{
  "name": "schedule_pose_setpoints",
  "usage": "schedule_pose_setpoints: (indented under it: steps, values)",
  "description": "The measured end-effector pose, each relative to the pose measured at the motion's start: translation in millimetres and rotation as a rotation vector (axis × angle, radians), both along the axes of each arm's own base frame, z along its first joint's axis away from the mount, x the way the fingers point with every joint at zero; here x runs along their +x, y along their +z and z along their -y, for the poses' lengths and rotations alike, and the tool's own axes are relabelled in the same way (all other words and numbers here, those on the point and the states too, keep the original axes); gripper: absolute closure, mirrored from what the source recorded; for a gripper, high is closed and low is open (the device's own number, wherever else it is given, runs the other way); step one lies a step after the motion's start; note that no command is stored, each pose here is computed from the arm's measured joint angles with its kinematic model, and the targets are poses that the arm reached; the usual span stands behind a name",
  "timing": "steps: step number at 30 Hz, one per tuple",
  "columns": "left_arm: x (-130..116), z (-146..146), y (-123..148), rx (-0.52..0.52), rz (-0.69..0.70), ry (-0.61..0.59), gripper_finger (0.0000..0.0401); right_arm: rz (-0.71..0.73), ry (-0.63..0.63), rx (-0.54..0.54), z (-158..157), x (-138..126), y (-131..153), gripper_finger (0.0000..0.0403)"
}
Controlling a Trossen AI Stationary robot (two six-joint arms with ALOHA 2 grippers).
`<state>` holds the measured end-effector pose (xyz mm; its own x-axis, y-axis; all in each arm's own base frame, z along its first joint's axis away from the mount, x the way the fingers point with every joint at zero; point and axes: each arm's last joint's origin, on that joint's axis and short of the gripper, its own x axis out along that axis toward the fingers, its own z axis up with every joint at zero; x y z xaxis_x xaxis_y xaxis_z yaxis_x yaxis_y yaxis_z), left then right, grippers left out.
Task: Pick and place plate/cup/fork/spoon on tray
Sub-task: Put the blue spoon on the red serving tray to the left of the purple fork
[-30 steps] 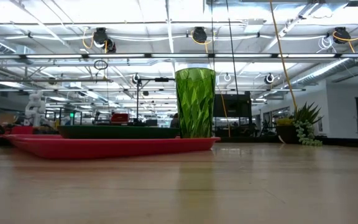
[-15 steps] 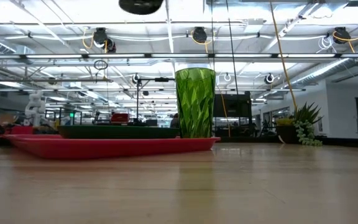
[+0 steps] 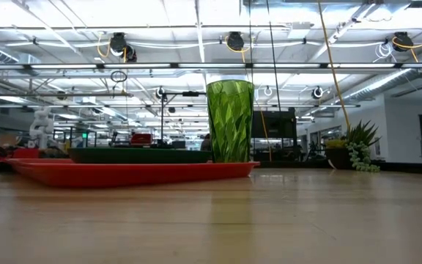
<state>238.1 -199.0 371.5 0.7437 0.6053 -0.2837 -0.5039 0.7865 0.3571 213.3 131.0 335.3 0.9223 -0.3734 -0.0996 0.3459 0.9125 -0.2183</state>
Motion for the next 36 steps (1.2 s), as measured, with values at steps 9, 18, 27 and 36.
schedule_pose_setpoints:
  steps: [9, 18, 27, 36]
  values:
    - [26.6, -3.8, -48.5, -0.126, 0.043, 0.025, 0.022, 0.166, 0.025, -0.161, -14.0, 11.4, 22.7, 0.0403]
    - [82.9, -16.7, -71.3, -0.245, 0.095, -0.297, 0.0219, 0.353, 0.062, -0.383, -13.6, 5.3, 41.5, 0.0403]
    - [97.1, -86.4, -67.7, -0.211, 0.407, -0.317, 0.0219, 0.502, -0.007, -0.622, 11.7, -8.8, -4.8, 0.0403]
    - [95.8, -148.9, -56.2, -0.155, 0.757, -0.499, 0.0219, 0.513, -0.076, -0.857, 47.7, -2.1, -31.3, 0.0403]
